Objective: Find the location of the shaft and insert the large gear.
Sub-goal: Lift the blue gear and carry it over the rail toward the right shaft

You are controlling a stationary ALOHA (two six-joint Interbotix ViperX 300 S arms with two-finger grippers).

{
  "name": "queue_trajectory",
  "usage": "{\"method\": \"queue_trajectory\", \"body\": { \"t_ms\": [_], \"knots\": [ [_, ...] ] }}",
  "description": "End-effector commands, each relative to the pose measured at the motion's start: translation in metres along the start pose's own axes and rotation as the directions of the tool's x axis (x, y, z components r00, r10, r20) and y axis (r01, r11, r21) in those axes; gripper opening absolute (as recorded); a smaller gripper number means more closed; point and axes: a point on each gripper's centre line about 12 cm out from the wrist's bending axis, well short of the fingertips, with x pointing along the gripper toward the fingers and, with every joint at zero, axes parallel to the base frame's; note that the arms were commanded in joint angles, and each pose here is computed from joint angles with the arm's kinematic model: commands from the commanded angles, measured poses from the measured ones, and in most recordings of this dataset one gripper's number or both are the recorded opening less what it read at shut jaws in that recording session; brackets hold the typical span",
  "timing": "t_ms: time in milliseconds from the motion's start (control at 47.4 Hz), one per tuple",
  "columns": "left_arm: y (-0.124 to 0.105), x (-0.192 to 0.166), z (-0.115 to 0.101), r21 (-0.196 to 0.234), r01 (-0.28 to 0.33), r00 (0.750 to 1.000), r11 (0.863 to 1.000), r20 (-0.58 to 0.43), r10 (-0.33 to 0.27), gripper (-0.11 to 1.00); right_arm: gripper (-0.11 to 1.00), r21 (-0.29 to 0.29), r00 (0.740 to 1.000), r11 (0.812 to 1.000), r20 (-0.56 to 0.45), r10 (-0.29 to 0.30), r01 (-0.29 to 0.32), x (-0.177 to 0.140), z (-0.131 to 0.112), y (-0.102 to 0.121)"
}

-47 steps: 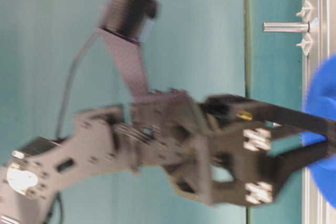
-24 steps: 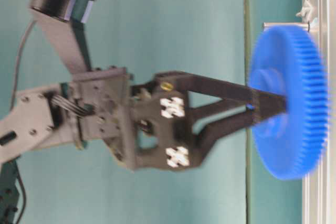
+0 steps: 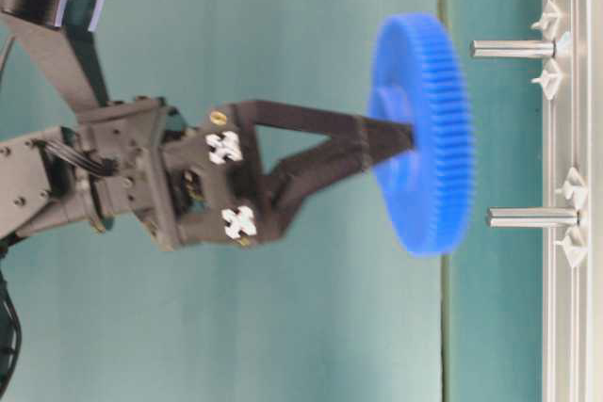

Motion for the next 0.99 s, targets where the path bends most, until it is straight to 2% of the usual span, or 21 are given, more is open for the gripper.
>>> {"method": "queue_trajectory", "body": {
  "t_ms": [0, 528, 781, 971],
  "knots": [
    [0.01, -0.03, 0.012, 0.001, -0.025, 0.996, 1.0, 0.081, 0.024, 0.7, -0.02, 0.01, 1.0, 1.0, 0.009, -0.001, 0.001, 0.001, 0.004, 0.0],
    [0.034, -0.013, 0.038, 0.062, -0.054, 0.993, 0.997, 0.11, 0.047, 0.7, -0.02, 0.008, 1.0, 1.0, 0.005, -0.001, 0.001, 0.001, 0.002, 0.0],
    [0.045, -0.002, 0.047, 0.059, -0.064, 0.991, 0.996, 0.117, 0.057, 0.7, -0.02, 0.008, 1.0, 1.0, 0.006, -0.003, 0.002, 0.0, 0.002, 0.0],
    [0.048, 0.014, 0.049, 0.056, -0.055, 0.996, 0.997, 0.076, 0.05, 0.7, -0.02, 0.009, 1.0, 1.0, 0.004, -0.007, 0.007, 0.0, 0.001, -0.001]
  ]
}}
